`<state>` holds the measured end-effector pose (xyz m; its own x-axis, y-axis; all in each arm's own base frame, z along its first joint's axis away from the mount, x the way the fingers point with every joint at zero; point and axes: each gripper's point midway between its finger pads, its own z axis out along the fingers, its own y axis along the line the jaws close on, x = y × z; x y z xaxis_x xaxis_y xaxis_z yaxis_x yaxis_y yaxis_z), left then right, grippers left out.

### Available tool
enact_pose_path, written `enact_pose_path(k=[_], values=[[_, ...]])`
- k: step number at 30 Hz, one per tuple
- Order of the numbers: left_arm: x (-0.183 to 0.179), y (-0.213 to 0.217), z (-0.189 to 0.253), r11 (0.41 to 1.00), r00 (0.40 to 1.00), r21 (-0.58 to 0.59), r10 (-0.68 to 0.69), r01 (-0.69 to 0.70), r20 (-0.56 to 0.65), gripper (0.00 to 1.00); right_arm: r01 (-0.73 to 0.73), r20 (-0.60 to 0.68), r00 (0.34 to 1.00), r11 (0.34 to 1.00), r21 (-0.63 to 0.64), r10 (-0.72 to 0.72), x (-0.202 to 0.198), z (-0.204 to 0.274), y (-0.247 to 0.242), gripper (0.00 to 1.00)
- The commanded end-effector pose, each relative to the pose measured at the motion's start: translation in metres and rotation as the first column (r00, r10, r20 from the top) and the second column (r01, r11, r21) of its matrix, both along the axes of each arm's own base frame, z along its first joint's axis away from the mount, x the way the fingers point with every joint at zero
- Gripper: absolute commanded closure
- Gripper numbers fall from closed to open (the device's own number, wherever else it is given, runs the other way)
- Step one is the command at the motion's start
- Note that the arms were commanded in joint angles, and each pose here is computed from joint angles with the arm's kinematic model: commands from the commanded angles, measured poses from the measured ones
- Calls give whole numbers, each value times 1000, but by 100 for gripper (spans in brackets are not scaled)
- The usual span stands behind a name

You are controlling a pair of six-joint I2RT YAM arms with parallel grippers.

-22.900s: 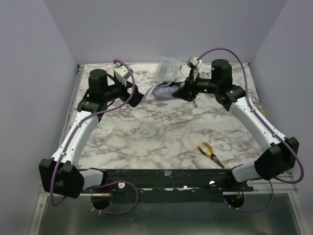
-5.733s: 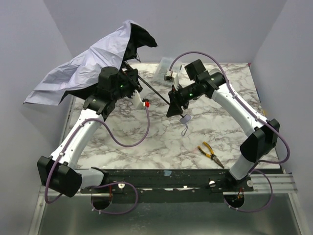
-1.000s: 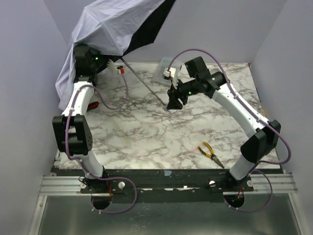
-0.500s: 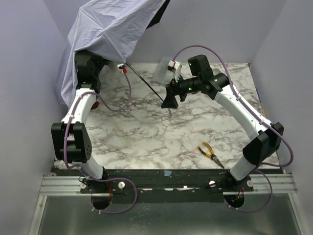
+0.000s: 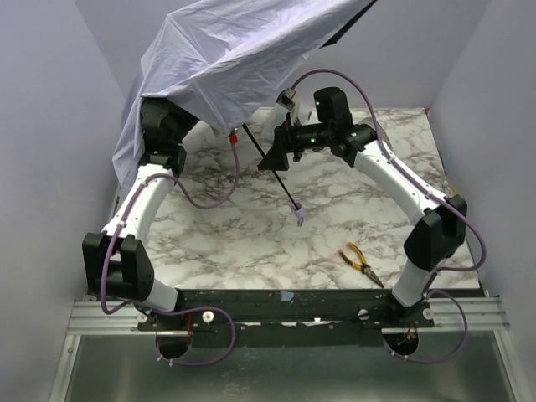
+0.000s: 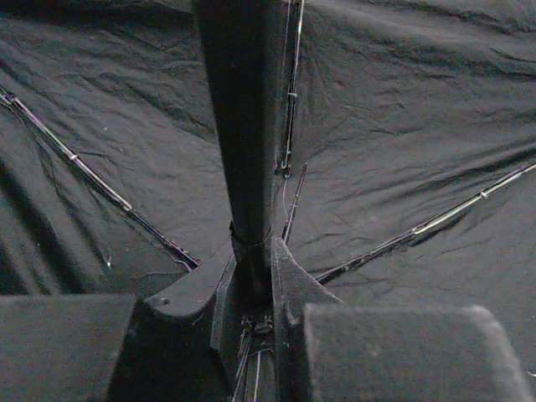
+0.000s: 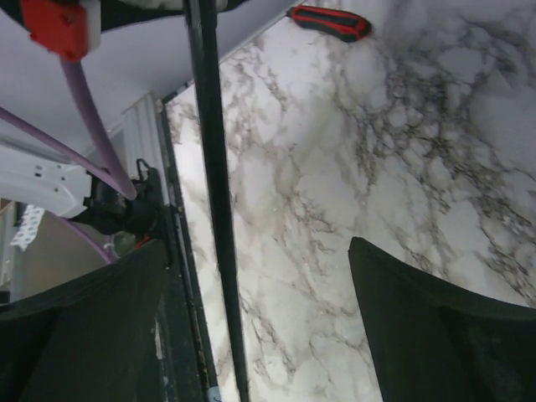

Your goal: Open the umbrella

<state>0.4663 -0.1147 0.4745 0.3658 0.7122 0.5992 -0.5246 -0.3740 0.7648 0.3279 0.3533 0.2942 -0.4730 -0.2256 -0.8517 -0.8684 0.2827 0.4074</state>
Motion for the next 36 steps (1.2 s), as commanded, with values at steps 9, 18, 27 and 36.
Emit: enact_pose_path(k=[9, 18, 27, 36], values=[[-35, -36, 37, 974, 983, -129, -186, 185, 5, 95, -194, -141, 963, 954, 227, 230, -34, 35, 24, 99], [-67, -60, -19, 925, 898, -170, -372, 339, -236, 45, -48, -196, 974, 947, 319, 115, -13, 76, 23, 99], [-103, -68, -35, 887, 798, -252, -460, 388, -390, 31, 85, -195, 981, 940, 330, -20, 16, 84, 16, 99], [-143, -63, 17, 772, 800, -512, -549, 376, -241, 20, 254, -230, 952, 940, 226, -202, 46, 49, 5, 99]])
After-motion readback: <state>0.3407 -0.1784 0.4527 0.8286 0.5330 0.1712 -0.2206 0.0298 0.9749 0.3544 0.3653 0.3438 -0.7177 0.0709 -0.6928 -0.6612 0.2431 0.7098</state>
